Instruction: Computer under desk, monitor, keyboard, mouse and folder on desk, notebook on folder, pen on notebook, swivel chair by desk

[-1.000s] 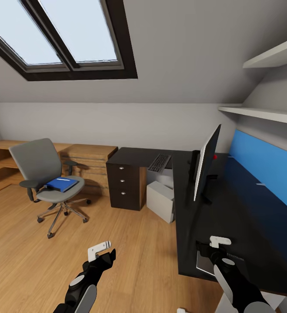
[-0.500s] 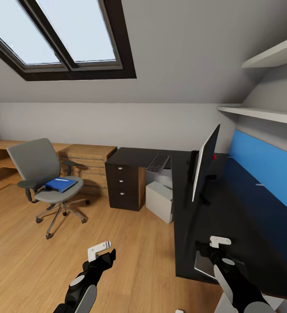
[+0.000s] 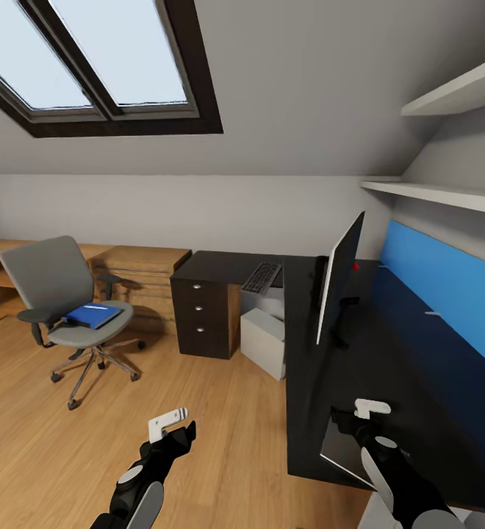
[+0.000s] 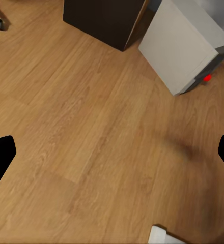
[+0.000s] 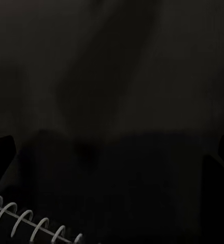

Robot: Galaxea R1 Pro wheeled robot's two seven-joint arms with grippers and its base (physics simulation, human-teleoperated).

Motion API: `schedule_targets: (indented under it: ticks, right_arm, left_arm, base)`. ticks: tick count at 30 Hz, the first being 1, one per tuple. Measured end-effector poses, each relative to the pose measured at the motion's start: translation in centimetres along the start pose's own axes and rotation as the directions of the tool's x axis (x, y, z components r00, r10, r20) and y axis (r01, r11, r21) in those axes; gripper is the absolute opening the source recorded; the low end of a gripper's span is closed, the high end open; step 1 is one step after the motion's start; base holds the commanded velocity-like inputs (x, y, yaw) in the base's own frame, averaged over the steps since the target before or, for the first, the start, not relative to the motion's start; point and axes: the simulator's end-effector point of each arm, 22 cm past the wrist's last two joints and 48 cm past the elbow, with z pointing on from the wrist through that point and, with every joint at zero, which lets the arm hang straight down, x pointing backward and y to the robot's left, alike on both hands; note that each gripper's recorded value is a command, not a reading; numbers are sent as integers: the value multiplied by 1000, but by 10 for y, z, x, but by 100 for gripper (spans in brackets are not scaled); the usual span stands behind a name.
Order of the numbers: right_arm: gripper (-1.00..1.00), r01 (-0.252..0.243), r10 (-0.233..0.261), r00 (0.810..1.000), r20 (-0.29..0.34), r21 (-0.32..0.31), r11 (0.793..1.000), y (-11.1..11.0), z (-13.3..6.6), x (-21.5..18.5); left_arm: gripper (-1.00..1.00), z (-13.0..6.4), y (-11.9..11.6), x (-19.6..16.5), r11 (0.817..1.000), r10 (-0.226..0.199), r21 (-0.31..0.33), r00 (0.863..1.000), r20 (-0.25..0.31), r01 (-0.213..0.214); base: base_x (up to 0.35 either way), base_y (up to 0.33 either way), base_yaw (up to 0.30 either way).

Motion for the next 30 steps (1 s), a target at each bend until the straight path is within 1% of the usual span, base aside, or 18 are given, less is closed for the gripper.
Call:
schedule_targets:
  ticks: [7, 12, 18, 30]
  right_arm:
    - [100, 0, 0, 1000, 0, 0, 1000, 0, 0, 0]
    - [100, 0, 0, 1000, 0, 0, 1000, 0, 0, 0]
    - [100, 0, 0, 1000, 0, 0, 1000, 0, 0, 0]
    - [100, -2, 2, 1000, 6, 0, 1000, 0, -1, -3]
  left_arm:
    - [100, 0, 0, 0, 1000, 0, 0, 1000, 0, 0]
    - [100, 0, 0, 0, 1000, -1, 1, 1000, 0, 1]
    - [100, 0, 0, 0, 1000, -1, 0, 1000, -1, 1]
    - [100, -1, -1, -1, 1000, -1, 2, 1000, 2, 1]
  base:
    - [-168, -1, -1]
    - [-66, 0, 0]
    - [-154, 0, 0]
    - [-23, 0, -36]
